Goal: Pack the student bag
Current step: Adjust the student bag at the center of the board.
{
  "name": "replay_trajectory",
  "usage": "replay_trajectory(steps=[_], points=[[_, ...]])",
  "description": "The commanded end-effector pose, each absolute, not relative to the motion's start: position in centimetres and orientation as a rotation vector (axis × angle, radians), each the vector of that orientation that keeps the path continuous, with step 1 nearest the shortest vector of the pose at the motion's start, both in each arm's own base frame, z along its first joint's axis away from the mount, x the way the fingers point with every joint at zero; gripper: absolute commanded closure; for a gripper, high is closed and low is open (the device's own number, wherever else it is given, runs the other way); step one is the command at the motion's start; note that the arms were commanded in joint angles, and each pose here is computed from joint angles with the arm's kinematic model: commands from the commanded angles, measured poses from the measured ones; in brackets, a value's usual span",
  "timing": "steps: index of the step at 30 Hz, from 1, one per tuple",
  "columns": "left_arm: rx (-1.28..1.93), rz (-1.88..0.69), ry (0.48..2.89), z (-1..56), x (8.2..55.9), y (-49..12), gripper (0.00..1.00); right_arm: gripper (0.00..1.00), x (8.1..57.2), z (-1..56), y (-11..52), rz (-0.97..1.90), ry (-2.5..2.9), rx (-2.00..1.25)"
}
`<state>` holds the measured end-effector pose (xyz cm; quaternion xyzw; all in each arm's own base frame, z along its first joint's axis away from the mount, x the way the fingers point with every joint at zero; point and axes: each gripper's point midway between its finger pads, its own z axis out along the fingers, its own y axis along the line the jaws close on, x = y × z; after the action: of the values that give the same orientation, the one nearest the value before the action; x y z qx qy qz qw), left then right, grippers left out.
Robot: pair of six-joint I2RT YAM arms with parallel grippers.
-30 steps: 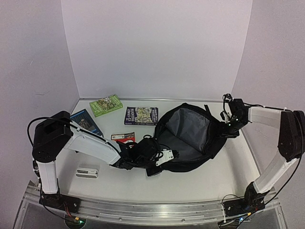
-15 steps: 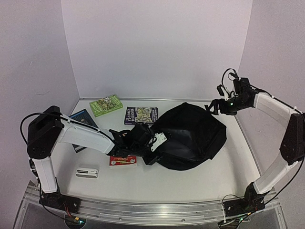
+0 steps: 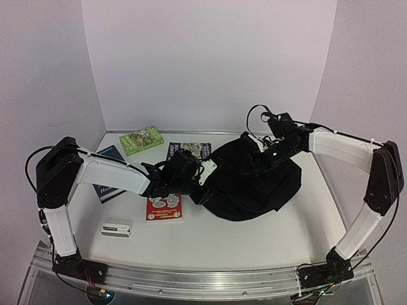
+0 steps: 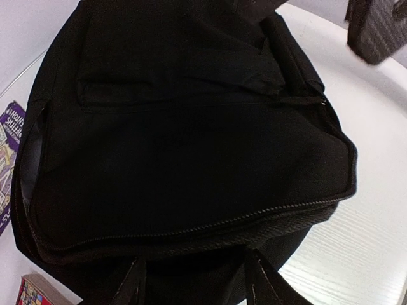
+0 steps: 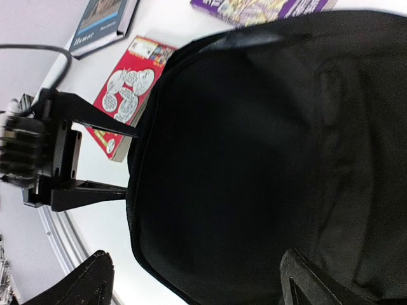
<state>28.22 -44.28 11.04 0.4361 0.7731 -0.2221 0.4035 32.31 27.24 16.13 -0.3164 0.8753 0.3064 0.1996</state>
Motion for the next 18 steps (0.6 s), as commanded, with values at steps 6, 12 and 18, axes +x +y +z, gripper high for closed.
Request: replay_trajectory(steps=[6,12,18], points=[[1.067,-0.660,1.896,12.7,28.1,-45.6,0.51,0.15,29.3,13.7,31.9,1.064,2.510,-0.990],[1.048,-0.636,1.910,12.2,28.4,-45.3,0.52,0.43,30.6,11.5,32.3,0.963,2.566,-0.978],[0.975,-0.551,1.979,11.0,29.3,-43.5,0.47,1.00,32.8,12.4,30.7,0.760,2.544,-0.921]])
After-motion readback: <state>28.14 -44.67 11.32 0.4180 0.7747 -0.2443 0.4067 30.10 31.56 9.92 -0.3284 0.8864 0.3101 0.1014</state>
